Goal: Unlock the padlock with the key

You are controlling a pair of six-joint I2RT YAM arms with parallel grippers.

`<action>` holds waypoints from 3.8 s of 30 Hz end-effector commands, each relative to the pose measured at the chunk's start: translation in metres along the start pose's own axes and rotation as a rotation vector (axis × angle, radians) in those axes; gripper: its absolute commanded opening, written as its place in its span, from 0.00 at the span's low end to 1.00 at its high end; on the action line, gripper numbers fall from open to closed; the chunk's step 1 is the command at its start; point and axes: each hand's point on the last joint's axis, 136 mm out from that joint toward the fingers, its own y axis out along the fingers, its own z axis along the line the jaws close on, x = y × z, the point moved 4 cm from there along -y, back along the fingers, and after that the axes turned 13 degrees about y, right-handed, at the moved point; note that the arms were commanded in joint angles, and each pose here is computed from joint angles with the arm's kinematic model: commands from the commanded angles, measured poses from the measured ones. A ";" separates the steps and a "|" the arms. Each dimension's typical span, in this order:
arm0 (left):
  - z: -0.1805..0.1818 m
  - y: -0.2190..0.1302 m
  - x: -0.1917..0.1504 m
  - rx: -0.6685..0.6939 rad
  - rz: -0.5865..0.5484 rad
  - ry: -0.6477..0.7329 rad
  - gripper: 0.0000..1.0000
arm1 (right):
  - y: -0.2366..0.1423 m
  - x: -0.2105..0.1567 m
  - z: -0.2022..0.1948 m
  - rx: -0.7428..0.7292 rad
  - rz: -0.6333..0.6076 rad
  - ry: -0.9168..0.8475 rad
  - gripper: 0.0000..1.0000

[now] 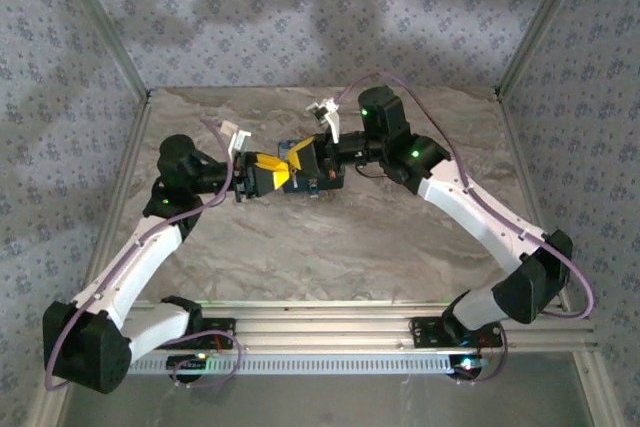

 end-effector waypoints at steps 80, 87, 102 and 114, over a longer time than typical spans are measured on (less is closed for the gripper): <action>0.007 -0.006 0.015 0.133 -0.074 -0.057 0.00 | -0.005 -0.016 0.003 0.040 -0.323 0.166 0.38; 0.005 -0.007 0.015 0.123 -0.071 -0.060 0.00 | -0.003 -0.011 0.002 0.040 -0.341 0.165 0.35; 0.002 -0.007 0.016 0.114 -0.071 -0.056 0.00 | -0.001 -0.010 -0.001 0.031 -0.339 0.175 0.26; 0.000 -0.009 0.020 0.118 -0.072 -0.045 0.00 | 0.003 -0.014 -0.009 0.004 -0.327 0.179 0.23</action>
